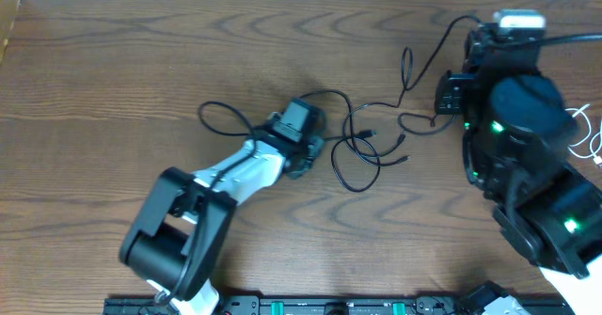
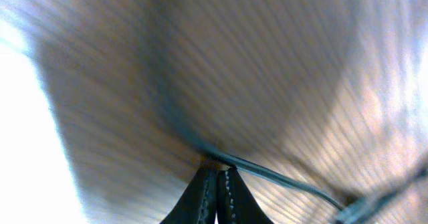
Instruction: Untangle cables
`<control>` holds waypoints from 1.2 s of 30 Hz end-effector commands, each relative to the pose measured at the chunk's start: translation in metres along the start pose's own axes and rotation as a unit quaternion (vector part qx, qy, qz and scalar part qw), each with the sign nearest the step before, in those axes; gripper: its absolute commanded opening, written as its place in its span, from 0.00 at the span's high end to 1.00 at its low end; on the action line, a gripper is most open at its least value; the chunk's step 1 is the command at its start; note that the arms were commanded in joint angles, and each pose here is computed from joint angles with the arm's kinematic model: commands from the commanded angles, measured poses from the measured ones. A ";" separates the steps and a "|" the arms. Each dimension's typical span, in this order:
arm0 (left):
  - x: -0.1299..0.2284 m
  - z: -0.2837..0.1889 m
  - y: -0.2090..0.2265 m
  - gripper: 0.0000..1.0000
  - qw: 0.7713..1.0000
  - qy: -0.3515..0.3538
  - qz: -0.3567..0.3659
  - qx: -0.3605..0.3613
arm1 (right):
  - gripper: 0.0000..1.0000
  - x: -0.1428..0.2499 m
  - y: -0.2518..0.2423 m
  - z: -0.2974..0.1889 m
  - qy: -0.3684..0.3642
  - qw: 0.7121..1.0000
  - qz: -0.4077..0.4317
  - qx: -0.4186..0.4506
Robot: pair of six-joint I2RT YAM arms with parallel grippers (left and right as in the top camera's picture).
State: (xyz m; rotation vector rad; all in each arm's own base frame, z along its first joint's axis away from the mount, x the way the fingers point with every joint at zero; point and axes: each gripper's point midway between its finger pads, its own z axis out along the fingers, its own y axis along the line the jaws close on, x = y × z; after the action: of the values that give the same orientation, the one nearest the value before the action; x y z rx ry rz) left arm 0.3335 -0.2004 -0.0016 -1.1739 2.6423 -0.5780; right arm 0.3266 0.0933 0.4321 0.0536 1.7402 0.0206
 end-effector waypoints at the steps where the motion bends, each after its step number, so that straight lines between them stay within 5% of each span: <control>1: -0.041 -0.009 0.054 0.93 0.995 -0.047 0.037 -0.081 | 0.99 -0.045 -0.008 -0.033 -0.075 0.996 0.038 -0.042; 9: -0.065 -0.042 0.083 0.92 0.995 0.006 0.024 -0.094 | 0.99 -0.096 -0.014 -0.070 -0.174 0.979 0.064 -0.089; 13: -0.081 -0.079 0.097 0.86 0.981 -0.013 0.049 -0.188 | 0.99 -0.115 -0.019 -0.076 -0.212 0.970 0.078 -0.090; 20: -0.089 -0.136 0.068 0.84 0.968 -0.005 0.114 -0.224 | 0.99 -0.172 -0.021 -0.113 -0.338 0.926 0.107 -0.131; 26: -0.068 -0.130 0.063 0.84 0.962 0.011 0.146 -0.229 | 0.99 -0.203 -0.051 -0.136 -0.428 0.900 0.059 -0.052; 36: -0.026 -0.108 0.010 0.83 0.961 -0.006 0.230 -0.156 | 0.99 -0.204 -0.102 -0.130 -0.436 0.892 0.101 0.058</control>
State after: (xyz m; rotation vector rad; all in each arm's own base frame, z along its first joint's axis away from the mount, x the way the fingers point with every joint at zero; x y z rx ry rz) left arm 0.3076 -0.1314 0.0948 -0.6399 2.9333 -0.0684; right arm 0.2306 -0.0046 0.6498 0.2313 0.8302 0.0542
